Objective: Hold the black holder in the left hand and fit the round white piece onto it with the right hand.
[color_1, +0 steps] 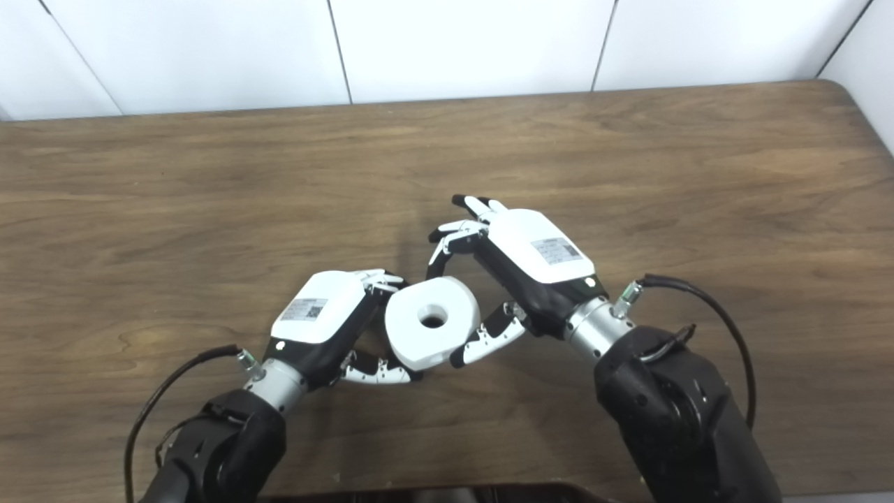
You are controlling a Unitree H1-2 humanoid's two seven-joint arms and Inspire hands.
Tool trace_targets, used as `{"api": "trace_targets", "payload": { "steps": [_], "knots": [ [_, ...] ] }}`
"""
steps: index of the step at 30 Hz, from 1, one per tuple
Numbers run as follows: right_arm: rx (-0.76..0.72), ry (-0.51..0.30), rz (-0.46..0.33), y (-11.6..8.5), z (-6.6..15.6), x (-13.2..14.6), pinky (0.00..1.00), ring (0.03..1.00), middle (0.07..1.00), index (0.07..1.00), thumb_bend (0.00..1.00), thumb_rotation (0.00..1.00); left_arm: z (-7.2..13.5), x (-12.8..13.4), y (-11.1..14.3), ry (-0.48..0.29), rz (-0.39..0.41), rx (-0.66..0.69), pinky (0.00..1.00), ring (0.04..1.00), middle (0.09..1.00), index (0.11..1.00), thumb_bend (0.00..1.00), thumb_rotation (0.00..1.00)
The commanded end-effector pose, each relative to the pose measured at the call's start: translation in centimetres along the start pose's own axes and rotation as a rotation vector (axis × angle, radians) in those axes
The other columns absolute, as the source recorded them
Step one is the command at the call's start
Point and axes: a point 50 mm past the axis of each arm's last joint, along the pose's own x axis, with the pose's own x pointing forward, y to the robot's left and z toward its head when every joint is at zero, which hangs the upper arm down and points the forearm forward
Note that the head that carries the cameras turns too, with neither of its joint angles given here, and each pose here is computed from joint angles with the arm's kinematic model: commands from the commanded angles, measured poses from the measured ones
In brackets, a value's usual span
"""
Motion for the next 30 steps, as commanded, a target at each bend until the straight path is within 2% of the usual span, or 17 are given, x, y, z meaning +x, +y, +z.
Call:
{"api": "trace_targets", "payload": {
  "steps": [1,8,9,10,11,13,24,30],
  "knots": [
    [-0.012,-0.017,0.086,1.05,0.02,0.05,1.0,0.984,0.816,0.481,0.53,0.14,0.45,-0.11,-1.08,-0.008,-0.068,-0.021,0.84,0.867,0.803,0.489,0.52,0.06],
    [-0.033,-0.004,0.091,0.72,-0.05,-0.02,1.0,0.983,0.818,0.489,0.52,0.15,0.53,-0.17,-1.09,-0.012,-0.068,-0.02,0.84,0.868,0.804,0.489,0.51,0.06],
    [-0.038,-0.002,0.093,0.65,-0.02,-0.01,1.0,0.981,0.826,0.577,0.73,0.23,0.54,-0.18,-1.08,-0.012,-0.069,-0.019,0.84,0.867,0.804,0.489,0.51,0.06],
    [-0.041,-0.001,0.094,0.61,0.0,0.0,1.0,0.983,0.837,0.643,0.85,0.27,0.55,-0.19,-1.08,-0.012,-0.069,-0.019,0.84,0.867,0.805,0.489,0.51,0.06],
    [-0.046,0.0,0.096,0.58,0.02,0.02,1.0,0.984,0.843,0.685,0.93,0.3,0.56,-0.19,-1.07,-0.012,-0.069,-0.019,0.84,0.868,0.805,0.489,0.51,0.06],
    [-0.059,0.001,0.1,0.5,0.07,0.05,1.0,0.99,0.857,0.735,0.98,0.33,0.55,-0.19,-1.06,-0.012,-0.071,-0.017,0.84,0.868,0.805,0.489,0.51,0.06],
    [-0.078,0.01,0.106,0.4,0.21,0.05,1.0,1.0,0.908,0.825,1.0,0.37,0.55,-0.2,-1.1,-0.011,-0.073,-0.01,0.84,0.865,0.802,0.489,0.51,0.06],
    [-0.075,0.013,0.1,0.54,0.12,-0.08,1.0,1.0,0.949,0.822,1.0,0.37,0.58,-0.19,-1.13,-0.006,-0.08,-0.007,0.84,0.863,0.786,0.489,0.52,0.06]
  ]
}}
